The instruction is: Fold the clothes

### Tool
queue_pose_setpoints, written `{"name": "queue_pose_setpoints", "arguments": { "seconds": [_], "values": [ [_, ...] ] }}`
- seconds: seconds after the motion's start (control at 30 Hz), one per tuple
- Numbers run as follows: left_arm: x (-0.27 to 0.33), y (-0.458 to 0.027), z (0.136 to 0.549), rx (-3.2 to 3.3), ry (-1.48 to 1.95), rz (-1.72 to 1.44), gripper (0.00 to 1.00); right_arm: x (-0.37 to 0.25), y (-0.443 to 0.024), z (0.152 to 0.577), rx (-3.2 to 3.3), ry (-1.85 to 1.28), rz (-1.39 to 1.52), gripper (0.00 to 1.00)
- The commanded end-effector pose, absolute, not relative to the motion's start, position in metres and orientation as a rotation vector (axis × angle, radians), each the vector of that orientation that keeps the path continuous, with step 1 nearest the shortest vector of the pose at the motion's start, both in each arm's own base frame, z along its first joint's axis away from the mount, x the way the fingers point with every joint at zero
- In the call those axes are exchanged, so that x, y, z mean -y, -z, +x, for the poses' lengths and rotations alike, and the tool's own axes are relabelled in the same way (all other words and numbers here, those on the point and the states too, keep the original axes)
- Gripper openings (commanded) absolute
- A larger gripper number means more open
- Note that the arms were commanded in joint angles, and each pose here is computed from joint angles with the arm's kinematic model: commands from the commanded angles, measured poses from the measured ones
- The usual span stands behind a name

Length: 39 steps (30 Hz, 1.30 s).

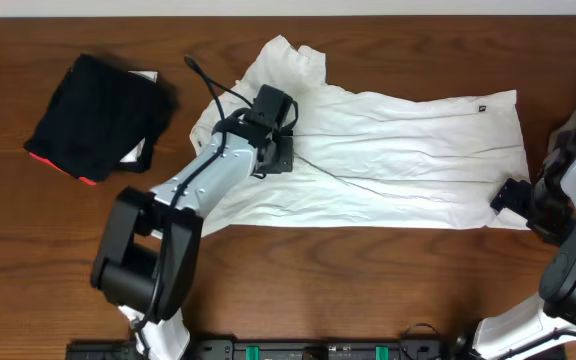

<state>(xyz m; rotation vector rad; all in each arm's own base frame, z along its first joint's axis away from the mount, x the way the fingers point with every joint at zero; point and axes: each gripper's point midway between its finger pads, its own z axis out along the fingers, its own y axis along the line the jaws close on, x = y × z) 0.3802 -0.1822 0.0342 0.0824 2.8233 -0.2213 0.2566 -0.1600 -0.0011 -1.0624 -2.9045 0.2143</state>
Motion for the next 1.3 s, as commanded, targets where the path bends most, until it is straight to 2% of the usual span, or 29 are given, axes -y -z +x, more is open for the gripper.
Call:
{"name": "queue_pose_setpoints", "arguments": {
  "seconds": [0.0,0.67,0.77,0.9,1.13,1.17,1.2,1.27],
  "values": [
    [0.180,-0.022,0.384,-2.829,0.198,0.069,0.11,0.138,0.035,0.237,2.811,-0.125,-1.007,0.99],
    [0.187,-0.022,0.435,-2.631,0.182,0.057,0.12,0.138,0.035,0.237,2.811,-0.125,-1.007,0.99],
    [0.188,-0.051,0.447,-2.566,0.211,0.042,0.12,0.138,0.035,0.237,2.811,-0.125,-1.007,0.99],
    [0.185,-0.120,0.457,-2.438,0.264,0.016,0.12,0.138,0.035,0.237,2.811,-0.125,-1.007,0.99],
    [0.164,-0.219,0.437,-2.273,0.320,-0.021,0.13,0.138,0.035,0.237,2.811,-0.125,-1.007,0.99],
    [0.161,-0.226,0.432,-2.267,0.320,-0.026,0.23,0.138,0.035,0.237,2.811,-0.125,-1.007,0.99],
    [0.158,-0.230,0.428,-2.268,0.319,-0.027,0.39,0.138,0.035,0.237,2.811,-0.125,-1.007,0.99],
    [0.154,-0.235,0.419,-2.279,0.314,-0.029,0.53,0.138,0.035,0.237,2.811,-0.125,-1.007,0.99]
  ]
}}
